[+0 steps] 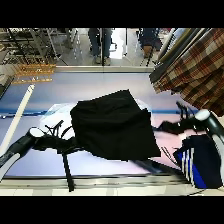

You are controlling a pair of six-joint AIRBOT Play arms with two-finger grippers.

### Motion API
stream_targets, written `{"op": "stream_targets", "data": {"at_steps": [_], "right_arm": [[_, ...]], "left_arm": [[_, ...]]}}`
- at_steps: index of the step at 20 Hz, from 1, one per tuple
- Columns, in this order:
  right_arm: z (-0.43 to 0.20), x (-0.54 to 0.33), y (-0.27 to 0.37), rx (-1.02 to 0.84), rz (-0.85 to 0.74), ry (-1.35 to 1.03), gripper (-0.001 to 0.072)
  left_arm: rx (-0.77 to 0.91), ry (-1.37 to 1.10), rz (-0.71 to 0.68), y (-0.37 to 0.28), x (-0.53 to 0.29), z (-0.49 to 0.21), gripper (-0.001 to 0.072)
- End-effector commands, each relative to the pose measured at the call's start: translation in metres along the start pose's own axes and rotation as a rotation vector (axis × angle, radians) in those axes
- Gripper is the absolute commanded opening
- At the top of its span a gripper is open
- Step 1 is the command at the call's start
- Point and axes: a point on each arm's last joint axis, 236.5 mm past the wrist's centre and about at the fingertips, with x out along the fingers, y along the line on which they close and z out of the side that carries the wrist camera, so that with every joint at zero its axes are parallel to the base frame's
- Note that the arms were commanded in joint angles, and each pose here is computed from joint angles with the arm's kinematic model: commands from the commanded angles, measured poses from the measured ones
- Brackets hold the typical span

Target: Fold the clothes and pants, and hang the long-sleeved shirts on hangers.

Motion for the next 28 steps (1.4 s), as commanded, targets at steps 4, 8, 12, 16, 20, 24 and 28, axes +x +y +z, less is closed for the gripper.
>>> {"op": "stream_targets", "data": {"at_steps": [4,8,12,16,20,24,28], "right_arm": [[-0.122,0.016,0.01,0.259,0.183,0.071,0.0568],[-0.131,0.032,-0.008,0.331,0.126,0.057,0.0584],[-0.112,0.037,-0.008,0.391,0.149,-0.011,0.0616],[-0.104,0.06,-0.007,0.39,0.111,-0.018,0.0485],[-0.083,0.058,0.004,0.354,0.123,-0.083,0.0039],[-0.071,0.02,0.044,0.17,0.194,-0.118,0.004],[-0.042,-0.105,0.136,-0.269,0.222,-0.308,0.0039]], "left_arm": [[-0.191,-0.077,0.041,0.022,0.021,0.0,0.0636],[-0.258,-0.193,0.025,0.024,0.019,0.026,0.0635],[-0.283,-0.231,0.001,0.019,0.018,0.035,0.0633],[-0.283,-0.22,-0.011,0.013,0.021,0.031,0.0469],[-0.242,-0.224,-0.007,0.012,0.022,0.032,0.0008],[-0.048,-0.189,-0.059,-0.013,0.001,0.032,0.0005],[0.312,-0.188,-0.249,-0.117,-0.113,0.032,0.0005]]}}
